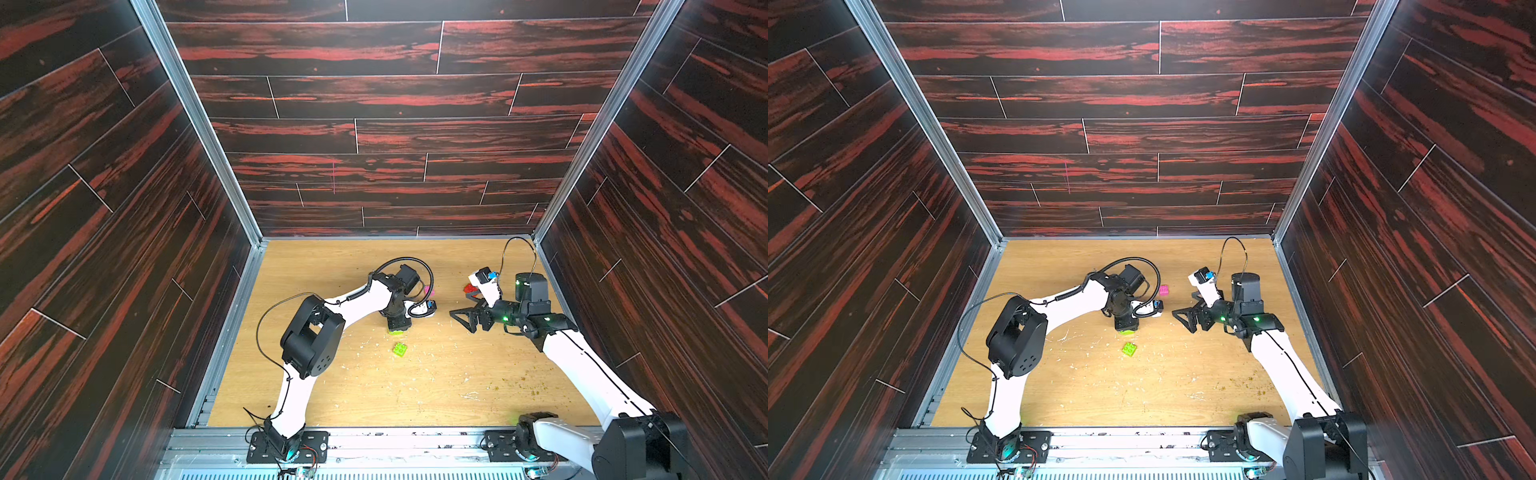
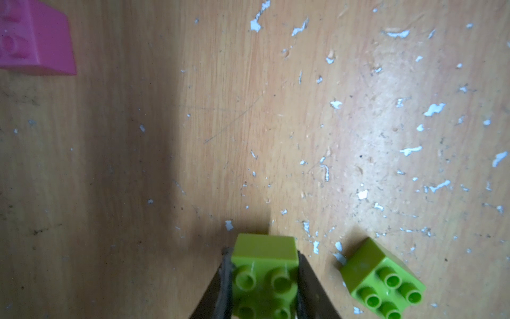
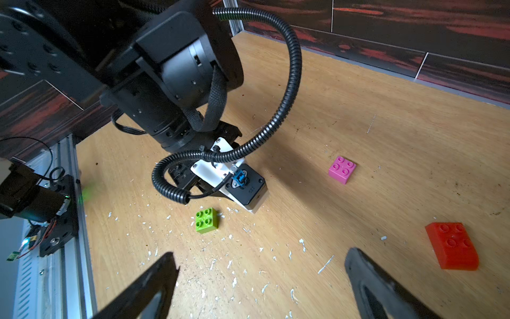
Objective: Assemble the letter s with lego
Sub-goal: Assemble the lego brick with the lego brick.
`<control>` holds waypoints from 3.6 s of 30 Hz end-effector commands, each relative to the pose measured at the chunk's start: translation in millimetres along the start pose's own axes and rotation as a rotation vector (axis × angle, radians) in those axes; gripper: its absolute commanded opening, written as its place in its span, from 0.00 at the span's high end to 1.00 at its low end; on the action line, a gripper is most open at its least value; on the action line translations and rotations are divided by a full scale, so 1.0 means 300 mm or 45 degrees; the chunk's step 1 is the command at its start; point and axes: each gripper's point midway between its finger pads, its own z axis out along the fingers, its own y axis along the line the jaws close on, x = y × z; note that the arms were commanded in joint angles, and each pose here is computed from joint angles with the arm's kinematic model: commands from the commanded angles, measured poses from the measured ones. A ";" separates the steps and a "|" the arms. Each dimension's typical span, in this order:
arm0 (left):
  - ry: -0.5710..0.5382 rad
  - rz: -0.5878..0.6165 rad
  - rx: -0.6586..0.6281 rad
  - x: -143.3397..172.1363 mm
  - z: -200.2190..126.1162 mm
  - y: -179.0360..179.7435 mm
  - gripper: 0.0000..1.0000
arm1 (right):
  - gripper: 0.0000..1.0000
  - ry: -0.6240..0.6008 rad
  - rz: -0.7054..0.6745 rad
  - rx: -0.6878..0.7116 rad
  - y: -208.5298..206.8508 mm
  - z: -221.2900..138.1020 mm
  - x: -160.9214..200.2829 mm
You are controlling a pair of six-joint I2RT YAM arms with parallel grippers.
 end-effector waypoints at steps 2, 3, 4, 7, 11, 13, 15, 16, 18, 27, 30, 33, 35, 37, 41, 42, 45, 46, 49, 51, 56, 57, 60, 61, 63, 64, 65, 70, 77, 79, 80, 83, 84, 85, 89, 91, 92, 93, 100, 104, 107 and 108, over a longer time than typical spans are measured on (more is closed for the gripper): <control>0.022 -0.015 0.003 0.015 0.018 -0.016 0.83 | 0.02 0.004 -0.007 -0.005 0.009 -0.012 0.003; 0.013 -0.014 0.002 0.011 0.014 -0.017 0.82 | 0.02 0.005 -0.006 -0.004 0.008 -0.011 0.005; 0.012 -0.012 -0.001 0.011 0.014 -0.017 0.82 | 0.02 0.006 -0.006 -0.006 0.010 -0.011 0.006; 0.042 -0.002 -0.007 0.026 0.019 -0.016 0.83 | 0.01 0.003 -0.007 -0.008 0.011 -0.011 0.005; 0.000 -0.012 -0.012 0.001 -0.003 -0.013 0.83 | 0.02 0.000 -0.005 -0.009 0.010 -0.011 0.006; 0.006 -0.008 -0.014 0.001 -0.005 -0.010 0.83 | 0.02 -0.001 -0.006 -0.011 0.011 -0.010 0.006; 0.015 -0.005 -0.012 0.004 -0.007 -0.010 0.83 | 0.02 -0.002 -0.007 -0.006 0.010 -0.012 0.005; 0.013 -0.006 -0.011 0.004 -0.008 -0.012 0.83 | 0.02 -0.001 -0.006 -0.008 0.012 -0.012 0.006; 0.002 -0.014 -0.012 -0.002 -0.014 -0.012 0.83 | 0.02 -0.001 -0.007 -0.005 0.011 -0.013 0.006; -0.011 -0.027 -0.034 -0.011 -0.040 -0.004 0.83 | 0.02 0.003 -0.001 -0.011 0.011 -0.009 0.007; -0.015 -0.025 -0.046 -0.015 -0.052 0.000 0.83 | 0.01 0.001 -0.004 -0.012 0.010 -0.009 0.004; -0.025 -0.022 -0.059 -0.023 -0.067 0.005 0.83 | 0.02 0.002 -0.001 -0.016 0.012 -0.009 0.006; -0.020 -0.022 -0.060 -0.023 -0.073 0.007 0.83 | 0.02 0.002 -0.001 -0.015 0.011 -0.008 0.005; -0.025 -0.023 -0.064 -0.028 -0.080 0.011 0.83 | 0.02 0.002 -0.001 -0.014 0.010 -0.007 0.006; -0.012 -0.025 -0.060 -0.023 -0.073 0.011 0.83 | 0.02 0.002 -0.002 -0.012 0.008 -0.007 0.005; -0.015 -0.029 -0.064 -0.026 -0.076 0.013 0.83 | 0.02 0.003 -0.001 -0.013 0.009 -0.007 0.006; -0.031 -0.050 -0.071 -0.036 -0.077 0.019 0.83 | 0.02 0.005 -0.001 -0.009 0.008 -0.007 0.009; -0.034 -0.056 -0.076 -0.039 -0.075 0.021 0.83 | 0.02 0.005 -0.001 -0.009 0.008 -0.007 0.009; -0.034 -0.076 -0.074 -0.043 -0.068 0.021 0.83 | 0.02 0.006 0.000 -0.010 0.008 -0.007 0.009; -0.031 -0.077 -0.084 -0.048 -0.069 0.024 0.83 | 0.02 0.004 -0.003 -0.008 0.007 -0.007 0.006; -0.031 -0.103 -0.082 -0.064 -0.073 0.027 0.83 | 0.02 0.004 -0.003 -0.009 0.005 -0.005 0.003; -0.028 -0.108 -0.084 -0.063 -0.072 0.028 0.83 | 0.02 0.005 -0.003 -0.011 0.005 -0.005 0.004; -0.013 -0.117 -0.088 -0.054 -0.059 0.026 0.83 | 0.02 0.006 -0.002 -0.010 0.006 -0.005 0.005; 0.002 -0.123 -0.090 -0.046 -0.053 0.027 0.83 | 0.02 0.006 -0.002 -0.010 0.005 -0.005 0.005; 0.018 -0.131 -0.082 -0.041 -0.048 0.023 0.83 | 0.02 0.006 -0.002 -0.010 0.005 -0.004 0.007; 0.022 -0.132 -0.079 -0.037 -0.043 0.020 0.83 | 0.02 0.007 -0.001 -0.011 0.006 -0.004 0.008; 0.024 -0.135 -0.079 -0.034 -0.040 0.019 0.83 | 0.02 0.006 -0.002 -0.009 0.005 -0.004 0.007; 0.045 -0.150 -0.080 -0.024 -0.029 0.022 0.83 | 0.02 0.006 0.002 -0.014 0.003 -0.001 0.008; 0.051 -0.190 -0.061 -0.017 -0.011 0.011 0.83 | 0.02 0.007 0.003 -0.017 0.005 0.000 0.009; 0.054 -0.190 -0.059 -0.018 -0.006 0.008 0.83 | 0.02 0.007 0.004 -0.019 0.005 0.000 0.009; 0.055 -0.184 -0.058 -0.018 -0.006 0.006 0.83 | 0.02 0.006 0.003 -0.021 0.006 0.000 0.007; 0.056 -0.182 -0.059 -0.019 0.003 0.006 0.83 | 0.02 0.006 0.003 -0.021 0.006 0.000 0.007; 0.067 -0.186 -0.068 -0.014 0.007 0.011 0.83 | 0.02 0.007 0.003 -0.020 0.006 -0.001 0.008; 0.083 -0.187 -0.063 -0.007 0.012 0.009 0.83 | 0.02 0.007 0.003 -0.021 0.008 -0.002 0.008; 0.089 -0.188 -0.052 0.004 0.024 -0.001 0.83 | 0.02 0.006 0.002 -0.015 0.009 -0.005 0.011; 0.092 -0.186 -0.050 0.005 0.029 -0.001 0.83 | 0.02 0.005 0.001 -0.014 0.009 -0.006 0.011; 0.094 -0.189 -0.048 0.006 0.031 -0.002 0.83 | 0.02 0.002 -0.002 -0.014 0.010 -0.006 0.009; 0.098 -0.188 -0.044 0.007 0.032 -0.005 0.83 | 0.02 0.001 -0.003 -0.018 0.011 -0.006 0.008; 0.121 -0.142 0.015 0.027 0.030 -0.050 0.83 | 0.02 0.000 -0.001 -0.018 0.012 -0.007 0.011; 0.144 -0.113 0.060 0.042 0.041 -0.072 0.83 | 0.02 -0.003 -0.003 -0.018 0.013 -0.008 0.010; 0.138 -0.134 0.071 0.035 0.036 -0.076 0.83 | 0.02 -0.003 -0.003 -0.016 0.015 -0.010 0.013; 0.134 -0.140 0.074 0.034 0.036 -0.078 0.83 | 0.02 -0.003 -0.004 -0.014 0.016 -0.011 0.013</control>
